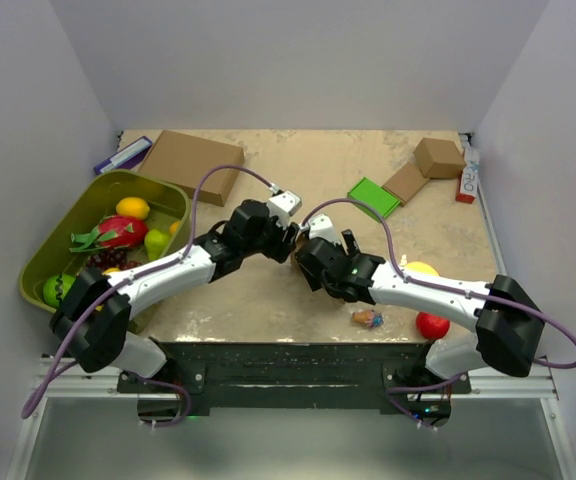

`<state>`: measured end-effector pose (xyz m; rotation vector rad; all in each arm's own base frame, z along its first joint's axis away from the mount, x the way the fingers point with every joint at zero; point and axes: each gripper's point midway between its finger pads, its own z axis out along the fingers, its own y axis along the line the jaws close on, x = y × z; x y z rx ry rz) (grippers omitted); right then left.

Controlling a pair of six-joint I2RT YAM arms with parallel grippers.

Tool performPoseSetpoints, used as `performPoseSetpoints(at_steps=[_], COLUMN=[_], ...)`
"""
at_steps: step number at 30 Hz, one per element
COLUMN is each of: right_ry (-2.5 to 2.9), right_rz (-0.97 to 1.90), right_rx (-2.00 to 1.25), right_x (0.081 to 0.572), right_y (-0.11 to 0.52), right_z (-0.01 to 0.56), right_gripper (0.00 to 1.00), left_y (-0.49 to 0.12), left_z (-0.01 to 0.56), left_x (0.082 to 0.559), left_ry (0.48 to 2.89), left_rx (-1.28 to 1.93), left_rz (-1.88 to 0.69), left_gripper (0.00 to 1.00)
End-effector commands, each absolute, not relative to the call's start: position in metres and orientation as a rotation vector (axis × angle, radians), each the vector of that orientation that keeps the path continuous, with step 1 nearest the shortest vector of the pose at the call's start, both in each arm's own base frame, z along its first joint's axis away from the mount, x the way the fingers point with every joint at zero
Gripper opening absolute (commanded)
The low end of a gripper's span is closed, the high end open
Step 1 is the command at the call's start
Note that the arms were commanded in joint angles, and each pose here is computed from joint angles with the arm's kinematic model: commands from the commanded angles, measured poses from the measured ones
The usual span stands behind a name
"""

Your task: Fold the paper box

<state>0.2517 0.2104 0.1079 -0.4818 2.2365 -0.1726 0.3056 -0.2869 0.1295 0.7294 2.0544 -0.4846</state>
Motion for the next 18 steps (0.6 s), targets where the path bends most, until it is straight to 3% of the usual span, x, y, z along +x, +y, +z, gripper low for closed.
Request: performPoseSetpoints(at_steps=[1,10,18], right_ry=[2.258,2.264,2.267], right_rz=[-0.178,-0.164,-0.159], right_rx=[-0.447,-0.454,-0.459], right_x=[0.249,0.248,0.247], right_y=[0.206,0.208,0.209], right_z=[0.102,0.101,0.099], right_gripper=[0.88,0.84,0.8], left_y=[-0.292,-0.309,-0.317], left_z=[0.159,0.166,0.161], left_x=[0.309,0.318,0.328], left_ry=[1.952,1.891,1.87], left_rx=[0.706,0.722,0.743], left_rz=[-0.574,-0.649,-0.638], left_gripper=[0.61,0.56,0.47])
